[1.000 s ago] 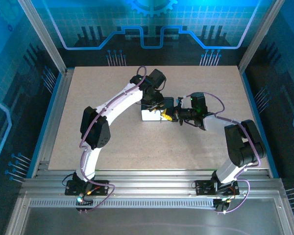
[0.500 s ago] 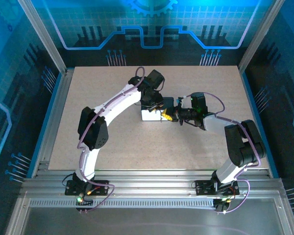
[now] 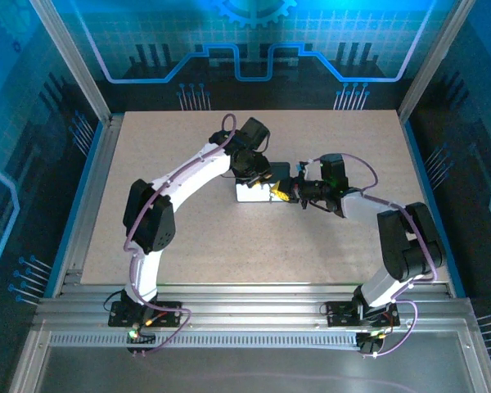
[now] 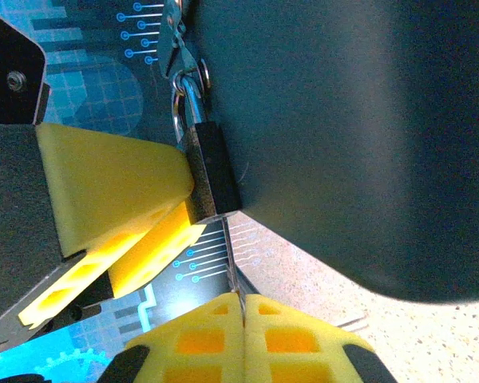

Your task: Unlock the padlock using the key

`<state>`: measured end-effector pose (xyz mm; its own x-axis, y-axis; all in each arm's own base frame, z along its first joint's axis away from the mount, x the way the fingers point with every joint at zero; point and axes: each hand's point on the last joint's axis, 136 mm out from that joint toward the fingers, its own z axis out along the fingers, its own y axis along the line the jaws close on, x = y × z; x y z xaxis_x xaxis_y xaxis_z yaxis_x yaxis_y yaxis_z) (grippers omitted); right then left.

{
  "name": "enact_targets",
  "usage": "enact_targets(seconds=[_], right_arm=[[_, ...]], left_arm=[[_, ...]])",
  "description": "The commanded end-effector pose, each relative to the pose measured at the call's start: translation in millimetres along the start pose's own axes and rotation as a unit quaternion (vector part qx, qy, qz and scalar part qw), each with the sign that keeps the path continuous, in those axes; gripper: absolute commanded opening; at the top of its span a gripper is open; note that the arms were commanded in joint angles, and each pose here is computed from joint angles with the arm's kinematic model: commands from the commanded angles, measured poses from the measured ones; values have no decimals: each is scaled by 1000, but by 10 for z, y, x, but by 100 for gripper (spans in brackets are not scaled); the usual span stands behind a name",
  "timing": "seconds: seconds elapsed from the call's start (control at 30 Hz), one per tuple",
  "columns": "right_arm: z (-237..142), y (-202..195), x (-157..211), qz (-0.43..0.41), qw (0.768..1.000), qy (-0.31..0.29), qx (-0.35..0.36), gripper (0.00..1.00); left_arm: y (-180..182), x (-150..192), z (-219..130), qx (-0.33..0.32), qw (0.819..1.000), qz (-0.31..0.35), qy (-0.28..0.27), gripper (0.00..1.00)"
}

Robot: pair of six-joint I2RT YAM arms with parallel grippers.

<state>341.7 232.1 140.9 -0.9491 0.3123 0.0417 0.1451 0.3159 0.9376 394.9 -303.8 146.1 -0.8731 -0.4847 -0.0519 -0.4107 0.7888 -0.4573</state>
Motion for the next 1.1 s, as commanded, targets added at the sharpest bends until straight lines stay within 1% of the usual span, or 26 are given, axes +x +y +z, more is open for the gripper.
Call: enact_targets(seconds=[0.0,0.17,0.2,0.5,0.87,1.07], right_arm=[[-36,100,-51,-28,1000,-11,10,0],[0,48,-30,-41,999,-9,35,0],[9,156,-70,-52,998,-11,30,0],[74,193,-107,-52,998,-7,28,0],[56,-79,-112,-33,997,-13,75,0],[66,-55,-139,-42,997,-16,70,0]], left_arm=[[197,55,74,-27,999,-14,19,35],[198,73,83,-26,999,-13,22,35],[206,77,88,-27,999,-12,23,35],[195,93,111,-23,999,-11,27,34],[233,75,110,-26,999,-16,26,33],[220,80,122,-22,999,-16,28,33]])
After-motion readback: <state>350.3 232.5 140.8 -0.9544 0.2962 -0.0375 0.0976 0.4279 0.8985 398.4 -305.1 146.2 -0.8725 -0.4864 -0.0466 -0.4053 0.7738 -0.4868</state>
